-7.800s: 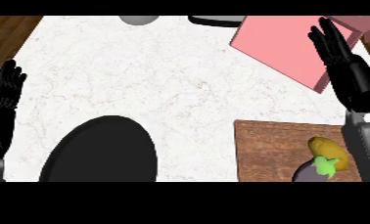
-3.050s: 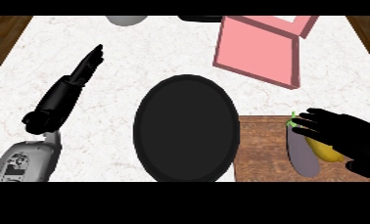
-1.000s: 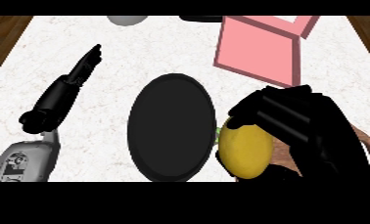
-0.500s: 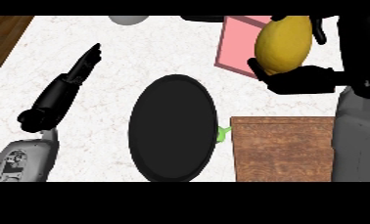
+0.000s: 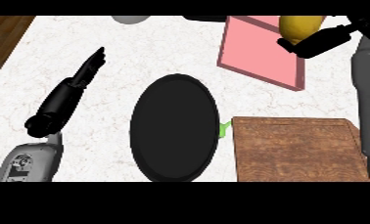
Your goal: Pick the lemon from the cutting board and place it in the cardboard box
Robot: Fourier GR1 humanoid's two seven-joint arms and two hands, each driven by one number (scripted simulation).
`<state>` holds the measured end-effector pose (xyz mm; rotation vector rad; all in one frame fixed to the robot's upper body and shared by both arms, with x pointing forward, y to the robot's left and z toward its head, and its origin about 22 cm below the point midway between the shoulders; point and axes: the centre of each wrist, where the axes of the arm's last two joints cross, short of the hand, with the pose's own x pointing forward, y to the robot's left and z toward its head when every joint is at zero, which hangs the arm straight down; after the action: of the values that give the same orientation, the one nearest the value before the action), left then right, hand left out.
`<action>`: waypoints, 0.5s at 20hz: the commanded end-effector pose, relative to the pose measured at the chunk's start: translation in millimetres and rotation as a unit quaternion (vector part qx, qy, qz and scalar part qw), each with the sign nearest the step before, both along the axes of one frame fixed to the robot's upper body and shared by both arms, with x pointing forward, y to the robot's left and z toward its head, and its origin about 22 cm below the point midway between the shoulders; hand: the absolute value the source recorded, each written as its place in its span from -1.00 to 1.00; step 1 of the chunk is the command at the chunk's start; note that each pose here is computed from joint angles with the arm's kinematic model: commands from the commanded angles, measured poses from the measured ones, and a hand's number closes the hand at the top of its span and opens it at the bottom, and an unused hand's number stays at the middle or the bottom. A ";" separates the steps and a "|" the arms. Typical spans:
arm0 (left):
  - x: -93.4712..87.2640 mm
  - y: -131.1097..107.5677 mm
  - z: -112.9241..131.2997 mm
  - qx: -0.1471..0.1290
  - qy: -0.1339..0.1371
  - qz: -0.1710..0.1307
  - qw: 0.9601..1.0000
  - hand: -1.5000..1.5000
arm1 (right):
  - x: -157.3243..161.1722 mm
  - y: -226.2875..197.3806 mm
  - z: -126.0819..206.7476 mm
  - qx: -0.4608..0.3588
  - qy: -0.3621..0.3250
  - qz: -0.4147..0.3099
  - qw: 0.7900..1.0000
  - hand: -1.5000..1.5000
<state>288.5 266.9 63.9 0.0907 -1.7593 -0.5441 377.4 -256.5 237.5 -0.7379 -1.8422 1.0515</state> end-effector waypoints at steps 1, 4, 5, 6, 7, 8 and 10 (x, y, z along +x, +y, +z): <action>-5.1 7.2 1.3 -0.001 0.012 -0.006 1.000 0.00 | 26.3 -26.7 -9.9 -0.035 0.059 0.013 0.998 1.00; 4.9 -10.0 15.0 -0.003 0.001 0.001 1.000 0.00 | 31.9 -32.9 -24.1 -0.098 0.099 0.005 0.990 1.00; 4.3 -12.3 9.5 0.002 -0.005 0.007 1.000 0.00 | 33.7 -45.5 -25.2 -0.091 0.113 0.002 0.989 1.00; -2.2 -4.6 -0.1 0.004 -0.001 0.001 1.000 0.00 | 38.5 -41.3 -31.8 -0.096 0.130 0.011 0.987 1.00; 15.9 -11.0 -1.7 -0.005 0.000 0.002 1.000 0.00 | 39.0 -41.2 -46.6 -0.113 0.134 0.033 0.984 -1.00; 3.3 -17.4 0.3 -0.004 -0.001 0.002 1.000 0.00 | 38.8 -49.9 -47.4 -0.095 0.145 0.065 0.983 -1.00; 12.1 -0.3 7.5 0.000 -0.001 0.014 1.000 0.00 | 47.6 -54.7 -31.0 -0.089 0.136 0.095 0.982 -1.00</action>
<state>295.0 259.8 66.1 0.0939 -1.7603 -0.5397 416.3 -294.6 205.7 -0.6002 -1.6142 1.3260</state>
